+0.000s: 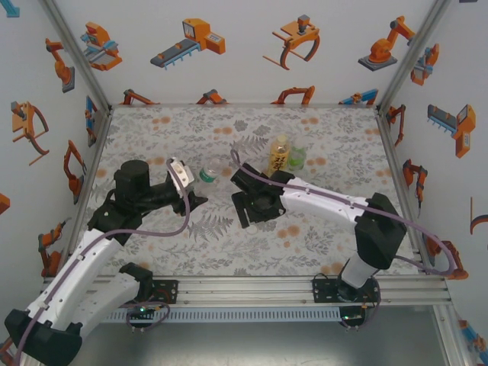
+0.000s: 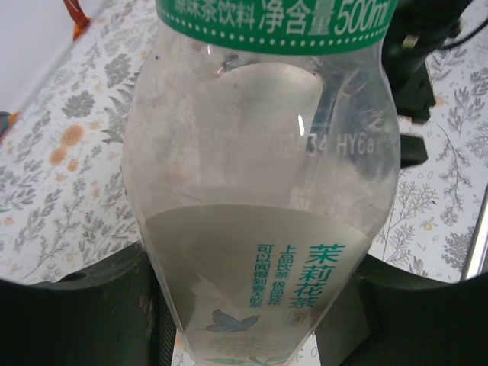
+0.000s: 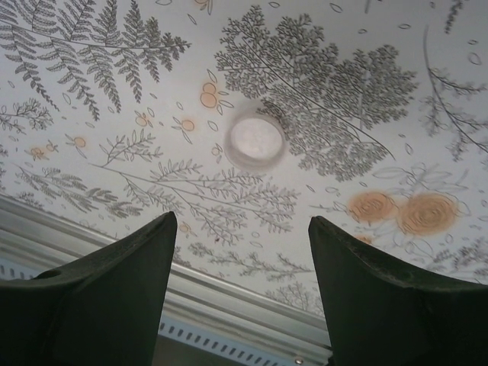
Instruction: Screw on the bottle caps
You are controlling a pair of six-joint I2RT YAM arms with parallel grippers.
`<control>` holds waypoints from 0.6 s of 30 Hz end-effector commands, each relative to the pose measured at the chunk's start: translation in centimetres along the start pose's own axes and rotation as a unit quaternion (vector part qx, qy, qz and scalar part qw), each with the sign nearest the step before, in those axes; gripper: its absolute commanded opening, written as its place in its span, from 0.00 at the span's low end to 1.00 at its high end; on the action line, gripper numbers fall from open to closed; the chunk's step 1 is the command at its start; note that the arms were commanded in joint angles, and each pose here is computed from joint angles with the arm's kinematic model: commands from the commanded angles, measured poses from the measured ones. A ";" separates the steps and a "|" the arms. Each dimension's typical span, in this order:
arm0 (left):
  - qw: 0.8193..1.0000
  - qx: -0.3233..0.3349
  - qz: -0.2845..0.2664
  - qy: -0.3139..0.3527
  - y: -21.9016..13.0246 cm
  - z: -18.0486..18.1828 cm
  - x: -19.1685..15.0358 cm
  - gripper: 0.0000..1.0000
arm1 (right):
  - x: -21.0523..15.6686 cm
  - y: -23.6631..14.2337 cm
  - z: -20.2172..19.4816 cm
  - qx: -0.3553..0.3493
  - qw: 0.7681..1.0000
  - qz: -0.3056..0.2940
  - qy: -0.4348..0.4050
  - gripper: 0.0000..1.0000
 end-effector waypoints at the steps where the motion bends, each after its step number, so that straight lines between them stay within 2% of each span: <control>1: 0.999 0.021 -0.027 0.011 -0.7 0.4 1.0 0.13 | 0.2 1.6 0.9 0.008 1.000 -0.002 0.011 0.64; 9: 0.999 0.026 -0.030 0.016 -0.9 0.4 1.1 0.14 | -0.5 4.4 0.4 -0.018 1.000 0.024 0.007 0.62; 18: 0.999 0.022 -0.027 0.015 -0.8 0.4 1.1 0.14 | -0.8 5.6 0.3 -0.022 0.999 0.032 0.005 0.62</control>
Point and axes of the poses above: each hand's point on the last joint's axis, 136 mm out from that joint toward the fingers, its own y axis out along the fingers, its own z axis along the line the jaws close on, x = y × z, the point moved 2 cm from there along -y, back along the fingers, and after that the axes turned 10 degrees about -y, right-handed, at the moved point
